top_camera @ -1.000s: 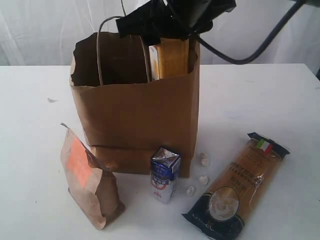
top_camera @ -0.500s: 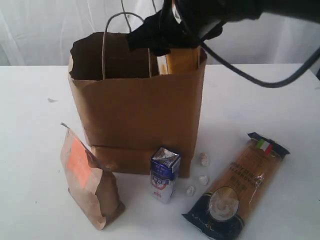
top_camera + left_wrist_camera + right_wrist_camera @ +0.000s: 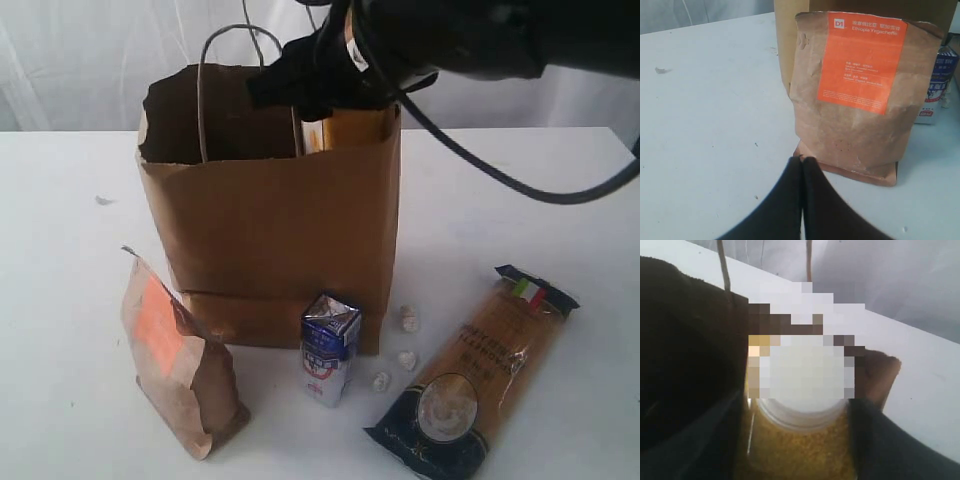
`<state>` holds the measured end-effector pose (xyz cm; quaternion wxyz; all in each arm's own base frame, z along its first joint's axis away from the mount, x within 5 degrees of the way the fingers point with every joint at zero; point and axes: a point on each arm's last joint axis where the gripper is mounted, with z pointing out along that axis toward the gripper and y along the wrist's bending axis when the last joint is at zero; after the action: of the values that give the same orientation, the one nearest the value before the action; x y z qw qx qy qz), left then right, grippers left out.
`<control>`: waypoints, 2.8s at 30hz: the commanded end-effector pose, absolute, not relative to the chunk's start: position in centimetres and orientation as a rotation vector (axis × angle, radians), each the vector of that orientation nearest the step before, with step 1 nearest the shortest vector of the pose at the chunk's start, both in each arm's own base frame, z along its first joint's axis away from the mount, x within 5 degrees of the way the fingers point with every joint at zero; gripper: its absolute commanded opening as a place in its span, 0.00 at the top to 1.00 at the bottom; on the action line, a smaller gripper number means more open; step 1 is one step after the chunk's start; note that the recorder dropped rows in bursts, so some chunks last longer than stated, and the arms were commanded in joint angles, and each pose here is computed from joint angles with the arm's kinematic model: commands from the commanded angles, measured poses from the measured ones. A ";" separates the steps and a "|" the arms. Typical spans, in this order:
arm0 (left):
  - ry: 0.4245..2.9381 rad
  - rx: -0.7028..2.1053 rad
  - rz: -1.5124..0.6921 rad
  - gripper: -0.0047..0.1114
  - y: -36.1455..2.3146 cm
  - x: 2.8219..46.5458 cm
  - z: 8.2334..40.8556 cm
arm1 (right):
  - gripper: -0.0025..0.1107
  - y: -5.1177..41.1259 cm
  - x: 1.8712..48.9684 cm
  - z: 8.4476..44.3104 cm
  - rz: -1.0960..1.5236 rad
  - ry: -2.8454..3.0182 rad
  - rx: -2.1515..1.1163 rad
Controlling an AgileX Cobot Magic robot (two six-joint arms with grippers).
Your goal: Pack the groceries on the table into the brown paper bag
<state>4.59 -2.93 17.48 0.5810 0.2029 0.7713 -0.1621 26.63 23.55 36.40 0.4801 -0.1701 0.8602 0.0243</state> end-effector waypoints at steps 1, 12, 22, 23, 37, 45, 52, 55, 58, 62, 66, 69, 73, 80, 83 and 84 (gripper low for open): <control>1.800 0.471 -0.378 0.96 -2.9 4.6 17.4 | 0.34 23.1 26.1 38.0 0.086 2.036 -0.425; 1.800 0.471 -0.378 0.96 -2.9 4.6 17.4 | 0.35 21.9 24.9 40.4 0.133 1.962 -0.421; 1.800 0.471 -0.378 0.96 -2.9 4.6 17.4 | 0.36 17.5 21.8 45.2 0.132 1.865 -0.321; 1.800 0.471 -0.378 0.96 -2.9 4.6 17.4 | 0.37 16.9 21.4 45.7 0.128 1.859 -0.306; 1.800 0.471 -0.378 0.96 -2.9 4.6 17.4 | 0.46 10.8 16.5 46.7 -0.055 2.065 -0.353; 1.800 0.471 -0.378 0.96 -2.9 4.6 17.4 | 0.46 12.0 14.9 44.1 0.086 2.255 -0.582; 1.800 0.471 -0.378 0.96 -2.9 4.6 17.4 | 0.46 11.5 13.2 39.9 0.149 2.397 -0.643; 1.800 0.471 -0.378 0.96 -2.9 4.6 17.4 | 0.46 11.4 11.8 37.3 0.260 2.460 -0.661; 1.800 0.471 -0.378 0.96 -2.9 4.6 17.4 | 0.46 11.8 11.1 34.8 0.379 2.469 -0.689; 1.800 0.471 -0.378 0.96 -2.9 4.6 17.4 | 0.45 13.3 11.3 31.7 0.470 2.409 -0.830; 1.800 0.471 -0.378 0.96 -2.9 4.6 17.4 | 0.37 15.0 12.7 29.6 0.472 2.380 -0.895; 1.800 0.471 -0.378 0.96 -2.9 4.6 17.4 | 0.34 16.5 14.0 28.2 0.445 2.389 -0.927; 1.800 0.471 -0.378 0.96 -2.9 4.6 17.4 | 0.34 18.1 15.6 26.2 0.446 2.436 -0.849; 1.800 0.471 -0.378 0.96 -2.9 4.6 17.4 | 0.34 20.3 17.9 23.7 0.492 2.457 -0.648; 1.800 0.471 -0.378 0.96 -2.9 4.6 17.4 | 0.34 20.8 18.3 22.8 0.504 2.477 -0.604; 1.800 0.471 -0.378 0.96 -2.9 4.6 17.4 | 0.34 20.9 18.5 22.4 0.498 2.486 -0.606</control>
<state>4.59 -2.93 17.48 0.5810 0.2029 0.7713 -0.1621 18.08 20.58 23.12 0.2631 -0.2317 0.9183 0.1837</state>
